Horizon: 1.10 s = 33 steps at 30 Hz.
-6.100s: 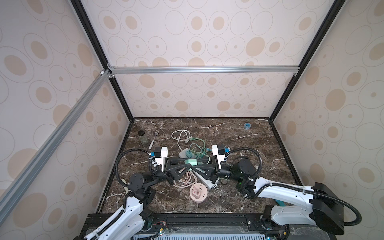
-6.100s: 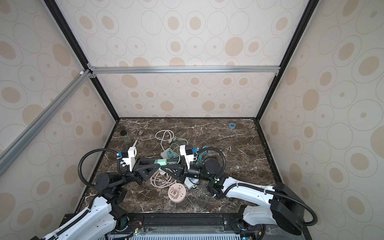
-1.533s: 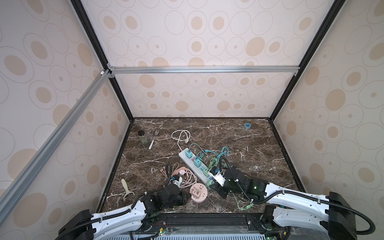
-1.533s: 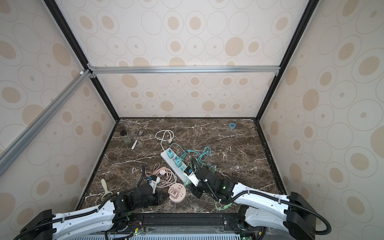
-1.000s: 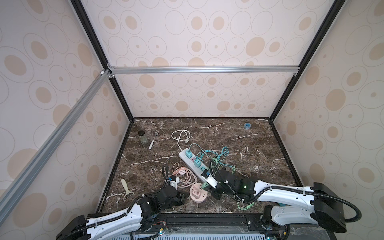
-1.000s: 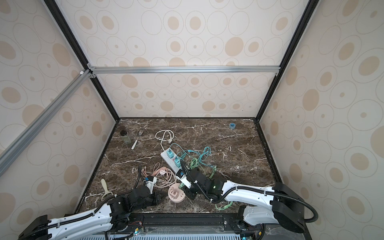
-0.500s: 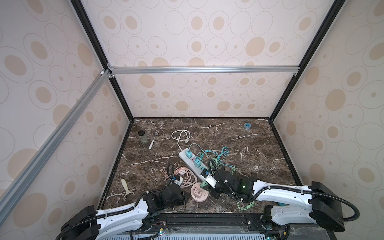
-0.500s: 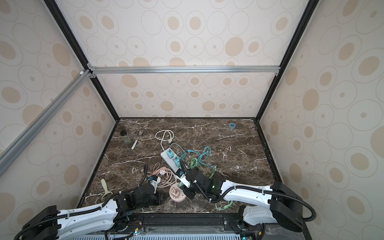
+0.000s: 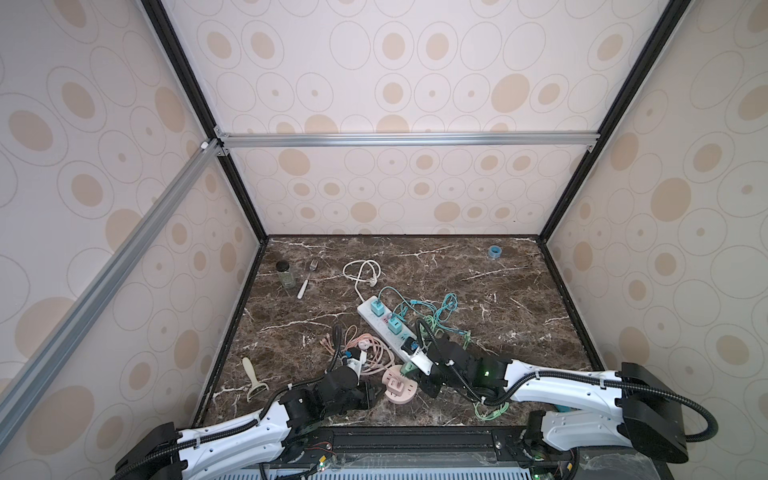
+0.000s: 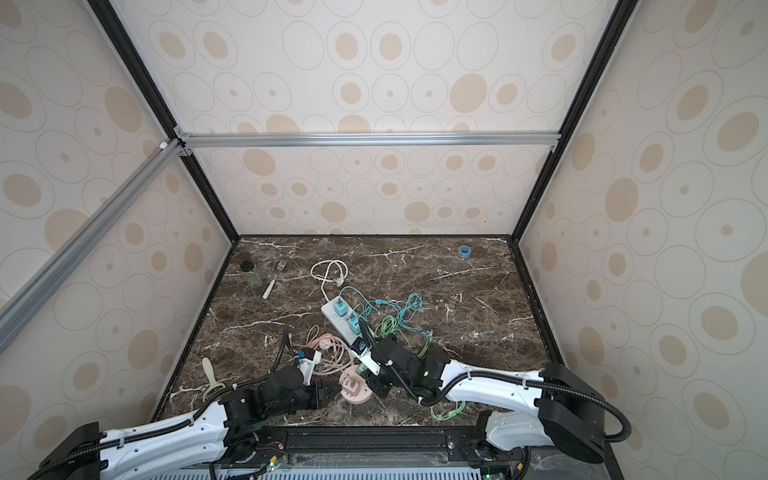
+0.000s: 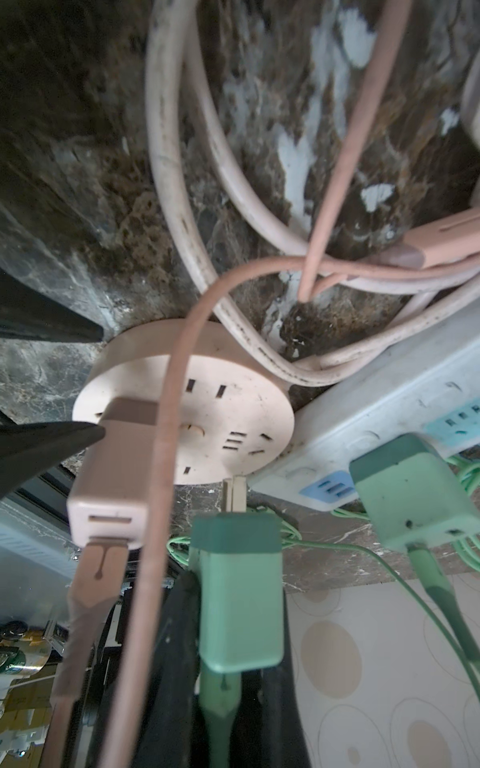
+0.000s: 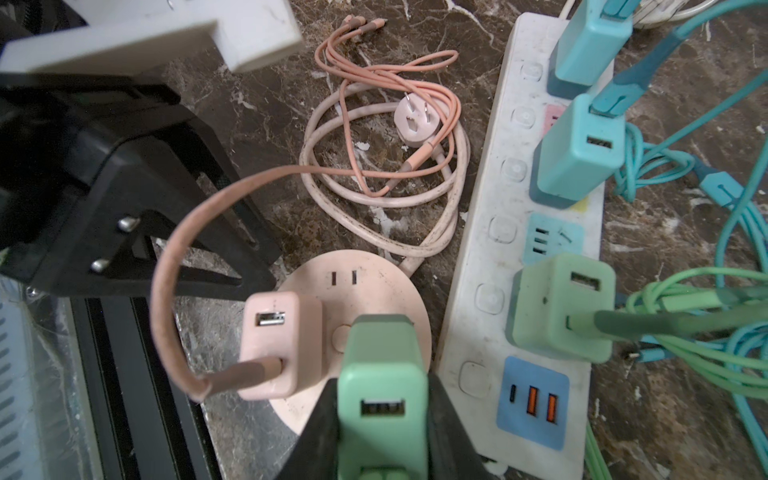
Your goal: Insert the plug
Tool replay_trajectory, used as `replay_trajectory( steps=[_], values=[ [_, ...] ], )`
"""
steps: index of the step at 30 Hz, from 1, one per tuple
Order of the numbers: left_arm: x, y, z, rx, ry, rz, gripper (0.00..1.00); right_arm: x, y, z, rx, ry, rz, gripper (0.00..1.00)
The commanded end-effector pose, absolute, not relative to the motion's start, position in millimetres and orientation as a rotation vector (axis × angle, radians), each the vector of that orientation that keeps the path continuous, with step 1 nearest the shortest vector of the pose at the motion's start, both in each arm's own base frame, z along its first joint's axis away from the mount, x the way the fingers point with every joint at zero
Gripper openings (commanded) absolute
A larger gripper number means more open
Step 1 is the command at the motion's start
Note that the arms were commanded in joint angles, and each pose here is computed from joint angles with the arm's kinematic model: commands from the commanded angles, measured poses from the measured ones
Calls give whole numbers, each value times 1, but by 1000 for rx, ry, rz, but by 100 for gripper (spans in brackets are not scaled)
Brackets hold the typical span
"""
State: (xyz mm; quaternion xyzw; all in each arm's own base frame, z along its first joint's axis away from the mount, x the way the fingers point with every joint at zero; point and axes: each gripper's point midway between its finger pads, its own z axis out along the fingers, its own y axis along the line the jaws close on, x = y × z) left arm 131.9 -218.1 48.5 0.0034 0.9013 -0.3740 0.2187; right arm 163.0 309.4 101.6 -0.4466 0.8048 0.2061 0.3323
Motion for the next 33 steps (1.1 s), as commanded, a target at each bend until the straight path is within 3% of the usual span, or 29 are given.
replay_trajectory(
  steps=[1,33],
  values=[
    [135,-228,59,38,2474,-1050,31,163,312,110,-1147,2076,551,0],
    [138,-218,28,11,2558,-954,15,162,314,94,-1277,2078,486,1]
  ],
)
